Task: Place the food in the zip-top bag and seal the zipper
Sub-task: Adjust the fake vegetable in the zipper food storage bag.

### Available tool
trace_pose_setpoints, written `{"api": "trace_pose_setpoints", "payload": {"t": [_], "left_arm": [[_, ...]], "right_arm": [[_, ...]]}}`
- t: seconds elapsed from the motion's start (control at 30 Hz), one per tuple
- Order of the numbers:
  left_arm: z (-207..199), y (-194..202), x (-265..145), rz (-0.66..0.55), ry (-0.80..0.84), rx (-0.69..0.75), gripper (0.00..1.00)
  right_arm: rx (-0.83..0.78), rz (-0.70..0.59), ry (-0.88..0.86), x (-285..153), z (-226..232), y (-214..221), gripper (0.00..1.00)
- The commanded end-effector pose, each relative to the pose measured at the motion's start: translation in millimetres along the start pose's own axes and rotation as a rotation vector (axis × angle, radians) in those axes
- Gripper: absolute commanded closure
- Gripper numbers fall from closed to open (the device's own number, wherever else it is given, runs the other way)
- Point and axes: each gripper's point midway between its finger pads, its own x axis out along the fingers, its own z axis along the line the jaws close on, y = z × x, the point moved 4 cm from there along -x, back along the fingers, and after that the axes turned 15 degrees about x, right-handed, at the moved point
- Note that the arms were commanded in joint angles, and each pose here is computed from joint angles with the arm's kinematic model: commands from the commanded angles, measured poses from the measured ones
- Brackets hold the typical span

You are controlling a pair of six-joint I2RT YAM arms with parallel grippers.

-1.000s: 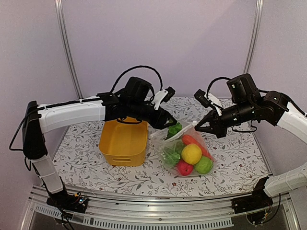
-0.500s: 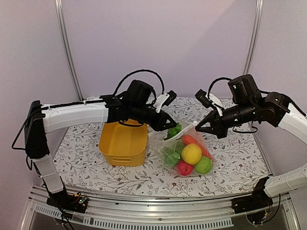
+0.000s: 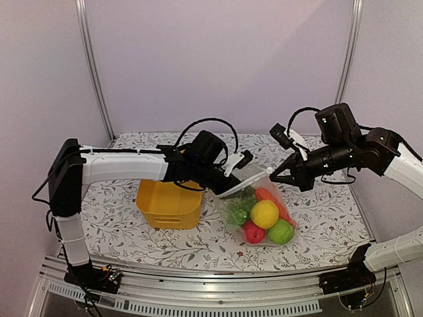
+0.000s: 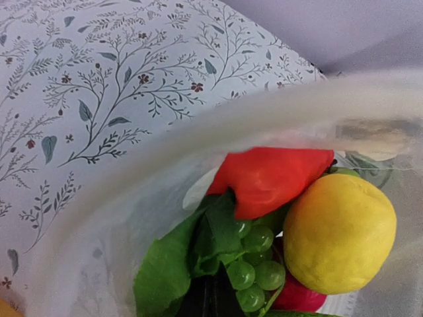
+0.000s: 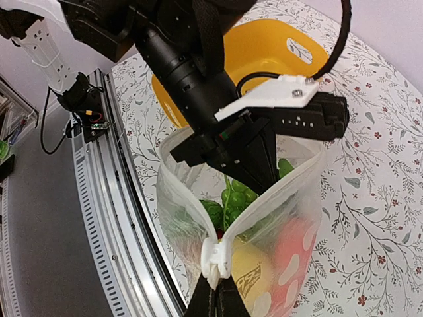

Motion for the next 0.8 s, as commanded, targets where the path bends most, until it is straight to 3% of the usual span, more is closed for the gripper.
{"api": "trace_pose_setpoints", "payload": {"t": [0.0, 0.2, 0.3, 0.47, 0.67, 0.77], "left_arm": [[-15, 26, 33, 0.098, 0.028, 0.035, 1.0], [-10, 55, 36, 0.203, -0.025, -0.02, 1.0], [-14, 45, 26, 0.17, -0.02, -0.003, 0.98], [-20, -5, -3, -0.006, -0.044, 0.088, 0.57], [-25, -45, -41, -0.155, -0.089, 0.19, 0.31], [-29, -51, -54, -0.159, -0.075, 0.218, 0.26]], "right_arm": [[-0.033, -0.075, -0.035, -13, 13, -13, 1.0], [-0.022, -0.112, -0.029, -20, 13, -13, 1.0], [-0.017, -0.102, -0.03, -17, 12, -10, 1.0], [-0.012, -0.09, -0.035, -10, 10, -8, 1.0], [-0.017, -0.083, -0.029, -6, 8, -8, 1.0], [-0.017, -0.081, -0.031, -4, 7, -9, 1.0]]}}
